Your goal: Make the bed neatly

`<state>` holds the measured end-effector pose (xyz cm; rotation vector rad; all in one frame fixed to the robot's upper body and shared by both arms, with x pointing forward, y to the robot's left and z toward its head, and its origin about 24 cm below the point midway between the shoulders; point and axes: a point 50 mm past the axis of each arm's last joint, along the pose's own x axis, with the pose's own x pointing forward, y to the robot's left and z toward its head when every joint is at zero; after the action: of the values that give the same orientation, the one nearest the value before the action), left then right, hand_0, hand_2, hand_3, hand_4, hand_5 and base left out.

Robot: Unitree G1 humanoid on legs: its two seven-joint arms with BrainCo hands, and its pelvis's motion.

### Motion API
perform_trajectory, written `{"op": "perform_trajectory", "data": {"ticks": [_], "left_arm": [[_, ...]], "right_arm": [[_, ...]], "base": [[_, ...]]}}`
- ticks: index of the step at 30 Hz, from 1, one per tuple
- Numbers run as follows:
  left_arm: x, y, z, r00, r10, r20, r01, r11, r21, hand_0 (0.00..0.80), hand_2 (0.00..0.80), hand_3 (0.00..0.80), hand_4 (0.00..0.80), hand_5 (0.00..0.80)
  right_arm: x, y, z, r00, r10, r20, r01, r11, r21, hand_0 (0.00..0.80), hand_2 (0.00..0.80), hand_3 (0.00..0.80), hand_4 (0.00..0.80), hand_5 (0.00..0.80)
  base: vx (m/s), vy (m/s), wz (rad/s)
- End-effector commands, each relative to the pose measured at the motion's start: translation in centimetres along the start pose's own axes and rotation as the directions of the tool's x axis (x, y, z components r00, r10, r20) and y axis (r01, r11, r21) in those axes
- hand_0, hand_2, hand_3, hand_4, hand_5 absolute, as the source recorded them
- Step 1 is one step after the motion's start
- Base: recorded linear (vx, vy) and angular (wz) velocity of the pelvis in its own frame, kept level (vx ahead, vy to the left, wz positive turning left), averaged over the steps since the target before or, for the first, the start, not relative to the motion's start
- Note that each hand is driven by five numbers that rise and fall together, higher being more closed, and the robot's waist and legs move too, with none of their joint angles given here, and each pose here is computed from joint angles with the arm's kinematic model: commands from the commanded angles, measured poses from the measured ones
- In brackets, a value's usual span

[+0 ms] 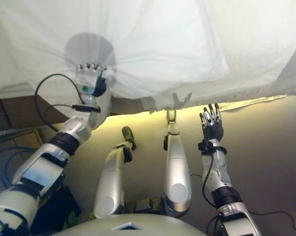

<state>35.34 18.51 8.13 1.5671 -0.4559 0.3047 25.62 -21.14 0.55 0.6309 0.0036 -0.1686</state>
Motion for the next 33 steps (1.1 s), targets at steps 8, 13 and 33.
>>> {"op": "perform_trajectory", "data": {"ticks": [8,13,33], "left_arm": [[-7.6,-2.0,-7.2,0.972,-0.167,-0.166,0.167,0.986,-0.011,0.800,0.800,0.800,0.800,0.800],[-11.1,-2.2,-9.7,0.929,-0.257,-0.266,0.246,0.966,-0.077,0.800,0.800,0.800,0.800,0.800],[-18.0,1.2,-16.6,0.787,-0.548,-0.283,0.590,0.802,0.090,0.800,0.800,0.800,0.800,0.800]], "right_arm": [[-2.2,-4.0,1.2,0.995,-0.099,0.029,0.100,0.993,-0.058,0.000,0.000,0.000,0.000,0.000],[-3.2,-5.7,1.0,0.989,-0.147,0.010,0.148,0.986,-0.080,0.000,0.000,0.000,0.000,0.000],[-5.8,-10.8,2.9,0.966,-0.259,-0.025,0.251,0.952,-0.178,0.000,0.000,0.000,0.000,0.000]], "base": [[0.121,0.034,0.09],[0.117,0.061,0.06],[0.086,0.054,0.03]]}}
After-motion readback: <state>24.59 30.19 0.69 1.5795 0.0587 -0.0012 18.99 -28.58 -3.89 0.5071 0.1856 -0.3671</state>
